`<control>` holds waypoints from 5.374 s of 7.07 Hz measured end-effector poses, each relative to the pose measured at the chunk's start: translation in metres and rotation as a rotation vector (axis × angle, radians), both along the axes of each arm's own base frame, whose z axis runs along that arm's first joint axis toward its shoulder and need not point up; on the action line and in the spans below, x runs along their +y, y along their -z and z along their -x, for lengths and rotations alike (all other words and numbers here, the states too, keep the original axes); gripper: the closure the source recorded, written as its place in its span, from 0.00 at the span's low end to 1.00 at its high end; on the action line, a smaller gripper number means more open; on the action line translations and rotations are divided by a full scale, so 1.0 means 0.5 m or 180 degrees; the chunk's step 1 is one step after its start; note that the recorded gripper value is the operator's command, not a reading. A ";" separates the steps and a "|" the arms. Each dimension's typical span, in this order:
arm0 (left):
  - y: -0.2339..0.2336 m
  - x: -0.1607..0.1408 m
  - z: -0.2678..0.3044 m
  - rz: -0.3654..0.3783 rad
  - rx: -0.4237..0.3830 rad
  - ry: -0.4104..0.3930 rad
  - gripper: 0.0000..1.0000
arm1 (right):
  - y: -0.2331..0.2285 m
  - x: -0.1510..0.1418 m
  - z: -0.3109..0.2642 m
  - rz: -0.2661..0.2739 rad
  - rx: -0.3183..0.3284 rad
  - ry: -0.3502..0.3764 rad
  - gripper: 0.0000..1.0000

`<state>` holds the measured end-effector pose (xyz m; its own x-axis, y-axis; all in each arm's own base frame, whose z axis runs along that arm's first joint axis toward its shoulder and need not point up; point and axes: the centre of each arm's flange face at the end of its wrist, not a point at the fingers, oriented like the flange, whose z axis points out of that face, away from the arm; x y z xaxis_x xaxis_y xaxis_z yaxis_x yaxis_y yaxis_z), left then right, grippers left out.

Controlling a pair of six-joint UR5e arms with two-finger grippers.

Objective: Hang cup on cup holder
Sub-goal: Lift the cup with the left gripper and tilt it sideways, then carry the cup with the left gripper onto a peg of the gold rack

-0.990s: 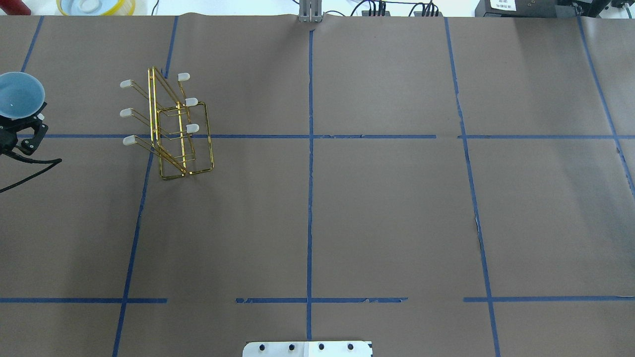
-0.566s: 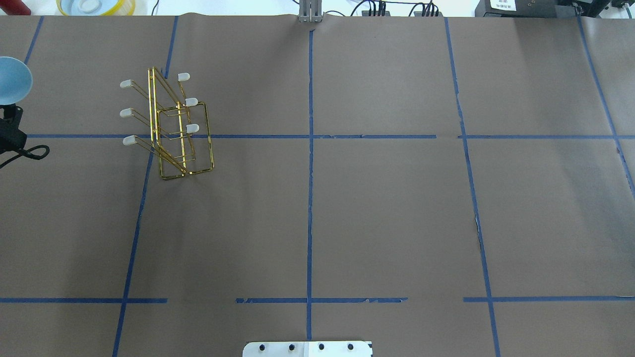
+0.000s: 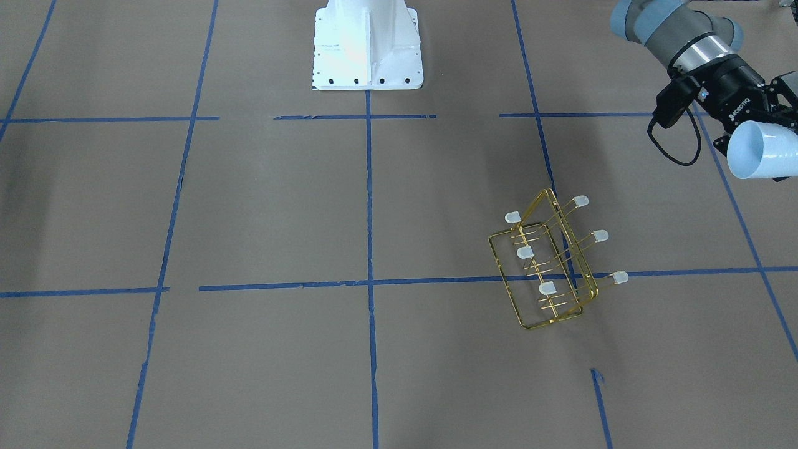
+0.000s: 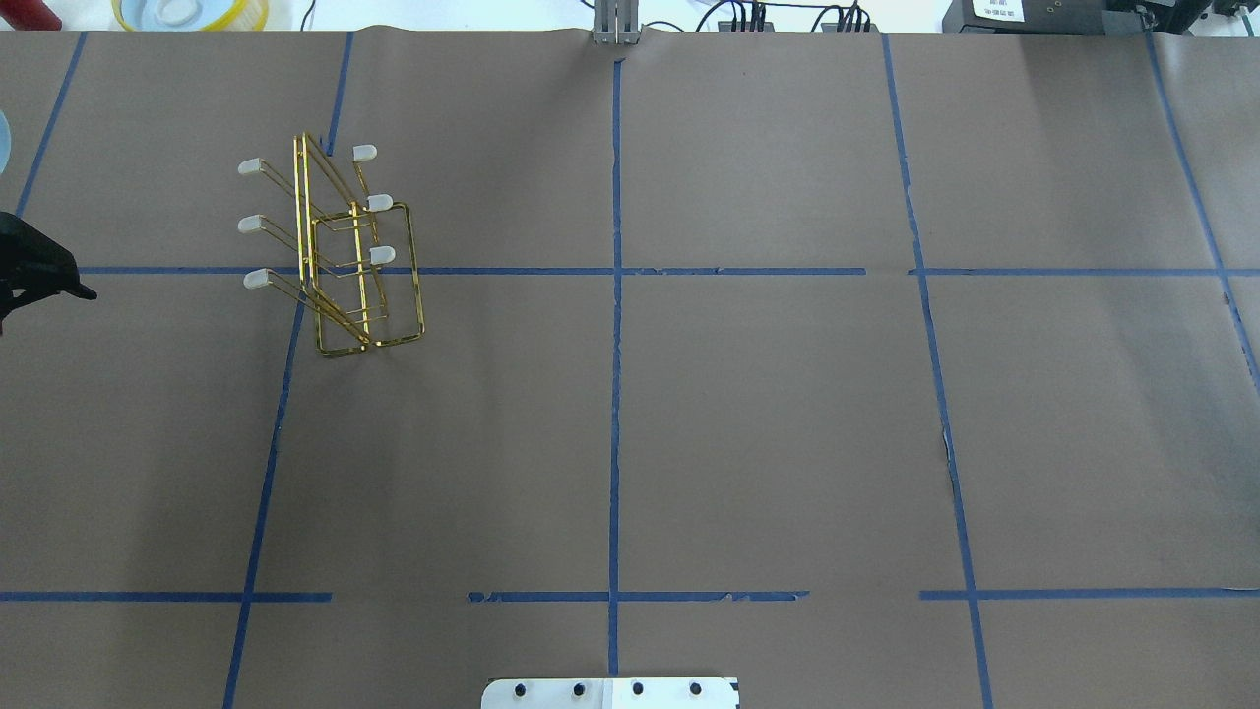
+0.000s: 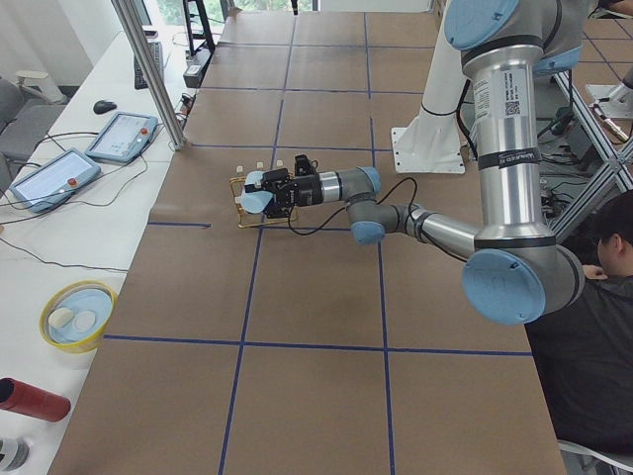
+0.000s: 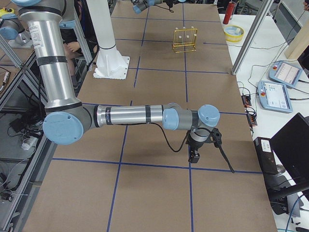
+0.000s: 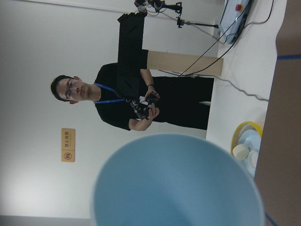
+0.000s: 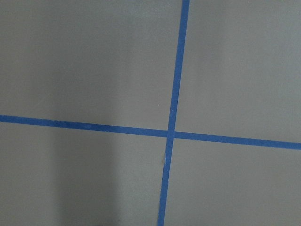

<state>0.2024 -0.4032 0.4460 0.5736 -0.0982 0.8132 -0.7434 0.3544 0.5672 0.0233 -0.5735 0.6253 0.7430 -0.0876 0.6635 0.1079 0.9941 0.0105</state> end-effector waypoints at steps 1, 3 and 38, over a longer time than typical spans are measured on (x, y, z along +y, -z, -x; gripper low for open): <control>0.012 0.013 -0.021 0.0014 -0.0251 0.0078 1.00 | 0.000 0.000 0.000 0.0000 0.0000 0.0000 0.00; 0.022 0.029 -0.046 0.0118 -0.0770 0.0102 1.00 | 0.000 0.000 0.000 0.0000 0.0000 -0.0001 0.00; -0.056 0.014 -0.464 0.0343 -0.2109 -0.0220 0.00 | 0.000 0.000 0.000 0.0001 0.0000 -0.0004 0.00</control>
<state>0.4346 -0.3964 0.4738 -0.0477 0.0221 0.9986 -0.9451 0.3225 -0.0523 0.0234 -0.5735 0.6252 0.7432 -0.0867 0.6635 0.1068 0.9942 0.0103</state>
